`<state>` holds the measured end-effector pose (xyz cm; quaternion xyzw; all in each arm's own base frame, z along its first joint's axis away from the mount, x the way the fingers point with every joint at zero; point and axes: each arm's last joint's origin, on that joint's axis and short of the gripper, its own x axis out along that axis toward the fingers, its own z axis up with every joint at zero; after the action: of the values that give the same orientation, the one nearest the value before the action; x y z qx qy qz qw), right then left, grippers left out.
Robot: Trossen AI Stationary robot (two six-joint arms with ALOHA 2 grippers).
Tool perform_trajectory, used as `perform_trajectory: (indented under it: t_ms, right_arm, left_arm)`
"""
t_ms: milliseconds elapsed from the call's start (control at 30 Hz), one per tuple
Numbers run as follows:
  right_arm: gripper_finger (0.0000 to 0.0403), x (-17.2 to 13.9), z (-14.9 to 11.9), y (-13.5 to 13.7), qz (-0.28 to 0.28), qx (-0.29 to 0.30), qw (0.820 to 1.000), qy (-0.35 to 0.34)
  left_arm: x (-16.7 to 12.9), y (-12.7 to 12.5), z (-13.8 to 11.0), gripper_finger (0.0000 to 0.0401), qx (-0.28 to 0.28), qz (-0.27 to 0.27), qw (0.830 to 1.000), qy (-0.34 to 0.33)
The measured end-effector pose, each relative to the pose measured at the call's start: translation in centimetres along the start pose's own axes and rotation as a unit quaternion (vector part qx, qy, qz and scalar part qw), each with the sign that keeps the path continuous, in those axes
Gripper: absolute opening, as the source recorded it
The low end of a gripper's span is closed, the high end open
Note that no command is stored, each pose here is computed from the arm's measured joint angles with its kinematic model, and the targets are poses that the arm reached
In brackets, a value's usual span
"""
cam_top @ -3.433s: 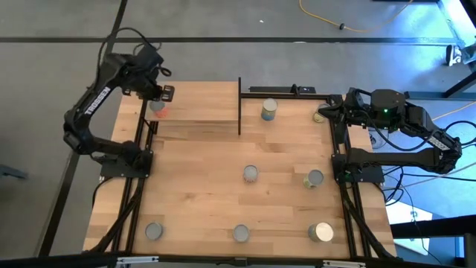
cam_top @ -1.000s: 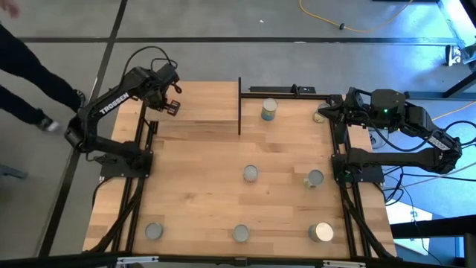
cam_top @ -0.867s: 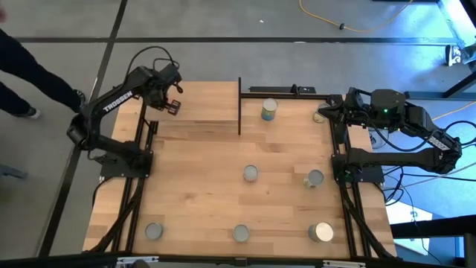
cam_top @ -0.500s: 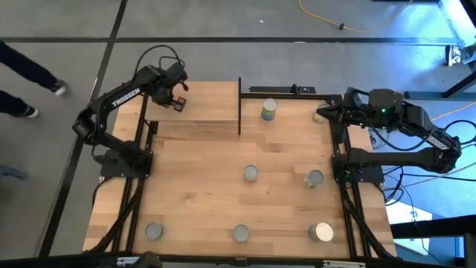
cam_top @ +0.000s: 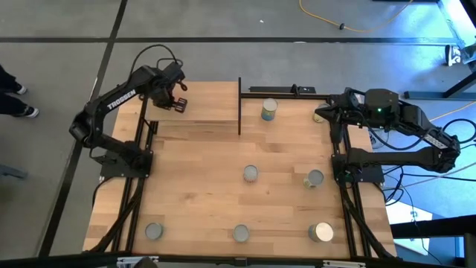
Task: Pick and place cans onto a shelf
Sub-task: Put the canned meatballs on the shelf
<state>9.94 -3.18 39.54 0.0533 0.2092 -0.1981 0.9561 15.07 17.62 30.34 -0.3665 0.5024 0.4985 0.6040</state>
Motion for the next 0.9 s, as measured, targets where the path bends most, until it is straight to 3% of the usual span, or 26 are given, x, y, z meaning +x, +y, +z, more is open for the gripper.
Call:
perform_trajectory:
  t_ms: [267, 400, 900]
  right_arm:
    - [0.0016, 0.0, 0.0, -0.1, -0.025, -0.001, 1.0, -0.002]
    - [0.0016, 0.0, 0.0, -0.3, -0.05, -0.002, 0.999, -0.004]
    - [0.0016, 0.0, 0.0, -0.3, -0.051, 0.0, 0.999, -0.004]
  left_arm:
    - [-2.5, -0.9, 1.4, 0.0, 0.007, 0.008, 0.996, -0.089]
    - [-2.2, -0.7, 1.5, 0.0, -0.01, 0.02, 0.996, -0.081]
    - [0.5, -1.6, 2.8, 0.0, 0.014, 0.097, 0.993, -0.059]
